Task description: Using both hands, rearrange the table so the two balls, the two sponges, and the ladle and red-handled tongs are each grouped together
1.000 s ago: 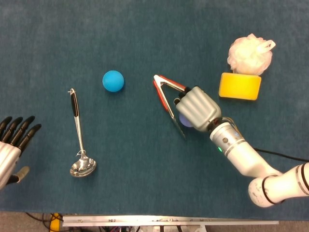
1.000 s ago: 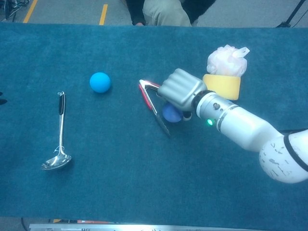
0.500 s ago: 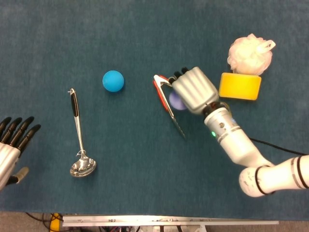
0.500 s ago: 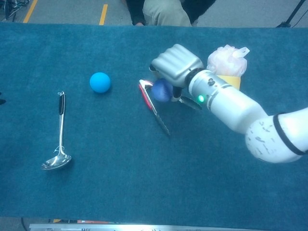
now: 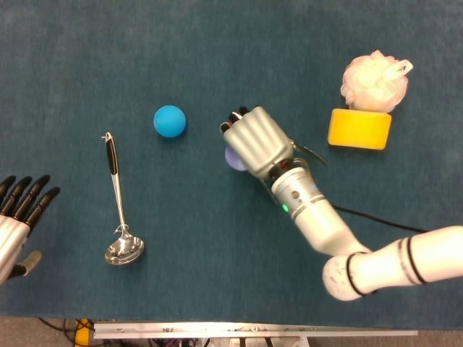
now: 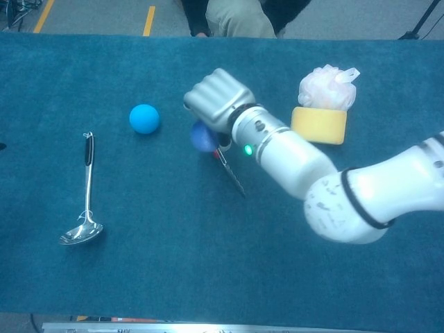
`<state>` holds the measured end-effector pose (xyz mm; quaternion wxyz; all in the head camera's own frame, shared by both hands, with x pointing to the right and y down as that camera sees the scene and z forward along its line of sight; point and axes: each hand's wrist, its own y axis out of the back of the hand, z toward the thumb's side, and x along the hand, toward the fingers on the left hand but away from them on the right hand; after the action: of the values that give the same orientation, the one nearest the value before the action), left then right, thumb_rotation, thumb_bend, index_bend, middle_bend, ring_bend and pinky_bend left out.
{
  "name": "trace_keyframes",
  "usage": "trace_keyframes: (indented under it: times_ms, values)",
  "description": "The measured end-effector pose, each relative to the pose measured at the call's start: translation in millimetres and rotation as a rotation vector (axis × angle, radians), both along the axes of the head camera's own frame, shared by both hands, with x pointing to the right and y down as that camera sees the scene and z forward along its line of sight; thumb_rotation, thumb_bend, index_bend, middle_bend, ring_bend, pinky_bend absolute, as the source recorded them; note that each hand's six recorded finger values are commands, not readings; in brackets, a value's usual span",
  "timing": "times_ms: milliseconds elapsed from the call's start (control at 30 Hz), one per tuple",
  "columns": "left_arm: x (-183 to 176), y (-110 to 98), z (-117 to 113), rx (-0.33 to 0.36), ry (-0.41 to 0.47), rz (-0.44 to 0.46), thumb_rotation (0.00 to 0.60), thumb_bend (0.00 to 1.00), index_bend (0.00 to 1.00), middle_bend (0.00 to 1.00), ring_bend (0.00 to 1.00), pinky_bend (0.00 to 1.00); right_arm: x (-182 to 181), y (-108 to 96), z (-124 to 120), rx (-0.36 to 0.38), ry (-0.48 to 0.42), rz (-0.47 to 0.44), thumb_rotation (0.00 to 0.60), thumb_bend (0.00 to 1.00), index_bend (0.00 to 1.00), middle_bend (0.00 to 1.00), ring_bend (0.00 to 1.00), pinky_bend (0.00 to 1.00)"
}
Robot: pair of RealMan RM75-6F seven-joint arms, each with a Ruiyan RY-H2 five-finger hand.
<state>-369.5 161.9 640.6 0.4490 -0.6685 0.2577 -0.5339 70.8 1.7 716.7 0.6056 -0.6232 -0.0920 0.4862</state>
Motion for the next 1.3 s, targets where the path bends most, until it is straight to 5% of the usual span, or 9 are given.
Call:
trace_keyframes:
  times_ms: [300, 533, 800, 1300]
  values:
    - [-2.7, 0.9, -0.8, -0.002, 0.002, -0.007, 0.6, 0.22, 0.0, 0.0, 0.0, 0.03, -27.4, 14.0, 13.5, 0.083, 0.084, -0.061, 0.6, 0.05, 0.53, 0.39, 0.31, 0.52]
    - [-5.4, 1.6, -2.0, 0.001, 0.003, -0.014, 0.6, 0.22, 0.0, 0.0, 0.0, 0.03, -33.8, 19.8, 21.0, 0.099, 0.122, -0.076, 0.6, 0.05, 0.38, 0.36, 0.29, 0.5]
    - [-5.3, 2.1, -2.7, 0.001, 0.005, -0.014, 0.6, 0.22, 0.0, 0.0, 0.0, 0.03, -35.9, 19.8, 22.1, 0.101, 0.12, -0.074, 0.6, 0.05, 0.27, 0.35, 0.29, 0.5]
    - [-7.1, -1.8, -5.3, 0.018, -0.004, -0.02, 0.6, 0.22, 0.0, 0.0, 0.0, 0.03, -3.5, 0.7, -7.1, 0.074, 0.05, -0.009, 0.6, 0.05, 0.26, 0.35, 0.29, 0.5]
